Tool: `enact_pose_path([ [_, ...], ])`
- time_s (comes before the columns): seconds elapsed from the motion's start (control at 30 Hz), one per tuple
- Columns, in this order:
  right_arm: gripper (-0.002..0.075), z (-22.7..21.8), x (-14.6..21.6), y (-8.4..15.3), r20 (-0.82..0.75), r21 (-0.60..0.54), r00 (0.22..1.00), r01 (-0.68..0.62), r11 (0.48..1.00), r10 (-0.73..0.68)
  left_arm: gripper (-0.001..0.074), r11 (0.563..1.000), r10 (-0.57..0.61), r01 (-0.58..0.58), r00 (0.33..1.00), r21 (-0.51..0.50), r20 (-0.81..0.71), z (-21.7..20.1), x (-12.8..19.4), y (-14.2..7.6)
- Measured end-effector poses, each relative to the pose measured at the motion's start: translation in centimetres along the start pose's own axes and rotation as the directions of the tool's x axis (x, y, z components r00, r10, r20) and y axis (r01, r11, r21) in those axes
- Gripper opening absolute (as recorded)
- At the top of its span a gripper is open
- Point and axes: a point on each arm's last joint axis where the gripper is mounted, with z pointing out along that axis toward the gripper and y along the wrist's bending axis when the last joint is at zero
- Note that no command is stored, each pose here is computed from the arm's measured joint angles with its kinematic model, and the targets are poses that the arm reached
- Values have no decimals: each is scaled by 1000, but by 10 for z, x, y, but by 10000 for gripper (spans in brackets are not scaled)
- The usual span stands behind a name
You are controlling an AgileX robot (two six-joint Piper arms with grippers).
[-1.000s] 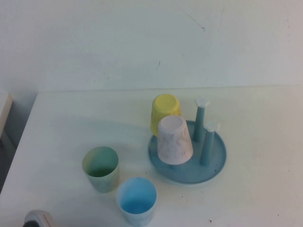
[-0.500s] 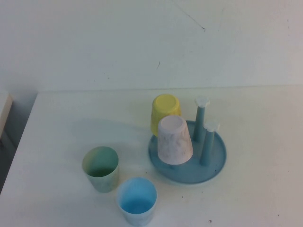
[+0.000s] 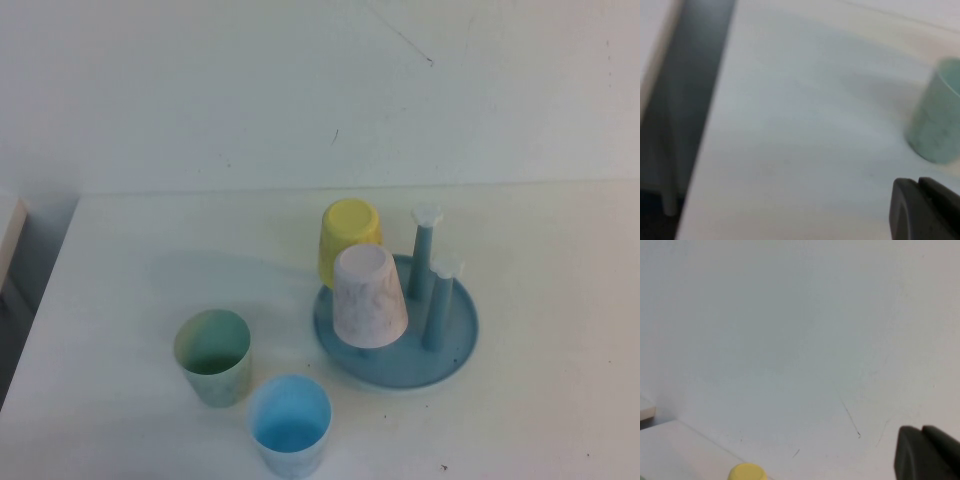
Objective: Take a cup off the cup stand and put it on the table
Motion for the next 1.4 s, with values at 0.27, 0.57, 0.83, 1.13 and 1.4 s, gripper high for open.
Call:
enact_pose_path([
  [0.27,-1,0,0,0,5,1,1000,-8,1000,8,-1,986,-59,72,994,-152,87,-3,-5,10],
  [0.57,-1,0,5,0,-10,7,1000,-18,1000,18,-1,983,-64,79,994,-169,90,-3,-5,11],
  [0.83,-1,-1,17,-11,-77,138,996,50,989,-40,-1,982,-63,77,994,-170,88,-3,-5,11],
  [1.13,-1,-2,22,-18,-144,201,973,209,957,-182,-1,983,-60,74,994,-170,87,-3,-5,11],
  [1.4,-1,-4,33,-19,-195,219,960,243,945,-202,-1,982,-60,74,995,-171,86,-3,-5,11],
])
